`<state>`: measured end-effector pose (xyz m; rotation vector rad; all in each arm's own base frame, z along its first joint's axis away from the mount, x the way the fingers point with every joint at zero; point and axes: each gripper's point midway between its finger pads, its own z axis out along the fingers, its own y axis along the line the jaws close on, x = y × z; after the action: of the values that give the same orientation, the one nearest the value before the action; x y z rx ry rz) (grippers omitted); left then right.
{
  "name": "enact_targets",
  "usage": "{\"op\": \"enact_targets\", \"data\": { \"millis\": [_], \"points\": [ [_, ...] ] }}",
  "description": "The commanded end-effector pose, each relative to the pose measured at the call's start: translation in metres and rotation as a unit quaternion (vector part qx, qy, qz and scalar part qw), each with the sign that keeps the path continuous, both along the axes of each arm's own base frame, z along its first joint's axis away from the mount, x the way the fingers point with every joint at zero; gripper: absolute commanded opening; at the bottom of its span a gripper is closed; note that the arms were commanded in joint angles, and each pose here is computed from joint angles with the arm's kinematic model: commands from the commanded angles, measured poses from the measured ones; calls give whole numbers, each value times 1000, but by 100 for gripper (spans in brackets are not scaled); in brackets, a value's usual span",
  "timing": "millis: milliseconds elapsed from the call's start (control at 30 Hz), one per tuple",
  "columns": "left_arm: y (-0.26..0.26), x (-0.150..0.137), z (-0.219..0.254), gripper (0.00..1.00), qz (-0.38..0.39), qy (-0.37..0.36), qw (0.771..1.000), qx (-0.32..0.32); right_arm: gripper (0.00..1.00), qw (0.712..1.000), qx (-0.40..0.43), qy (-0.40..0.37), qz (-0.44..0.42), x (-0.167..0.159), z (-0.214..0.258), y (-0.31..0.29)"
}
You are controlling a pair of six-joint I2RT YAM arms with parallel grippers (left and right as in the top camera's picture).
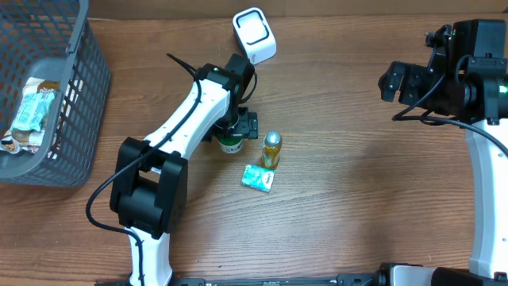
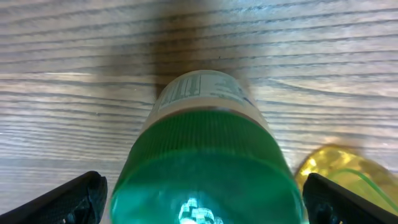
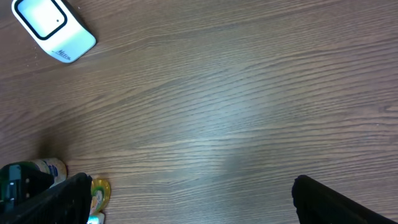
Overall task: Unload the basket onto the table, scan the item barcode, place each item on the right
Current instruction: 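Grasp the green-capped jar and place it beside the yellow bottle, then release the green-capped jar and move the left gripper back toward the basket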
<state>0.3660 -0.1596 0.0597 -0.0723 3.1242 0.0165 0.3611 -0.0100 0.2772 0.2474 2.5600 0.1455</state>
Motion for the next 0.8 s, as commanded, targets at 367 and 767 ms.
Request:
{"op": "enact_targets", "data": {
  "millis": [367,767],
  "points": [
    [13,31,170,100,-44,-208,977,-33,100,1000,-5,-18,-5,0,12,-2],
    [102,24,314,100,-2,-408,905,119,100,1000,-4,-18,-5,0,12,-2]
  ]
}}
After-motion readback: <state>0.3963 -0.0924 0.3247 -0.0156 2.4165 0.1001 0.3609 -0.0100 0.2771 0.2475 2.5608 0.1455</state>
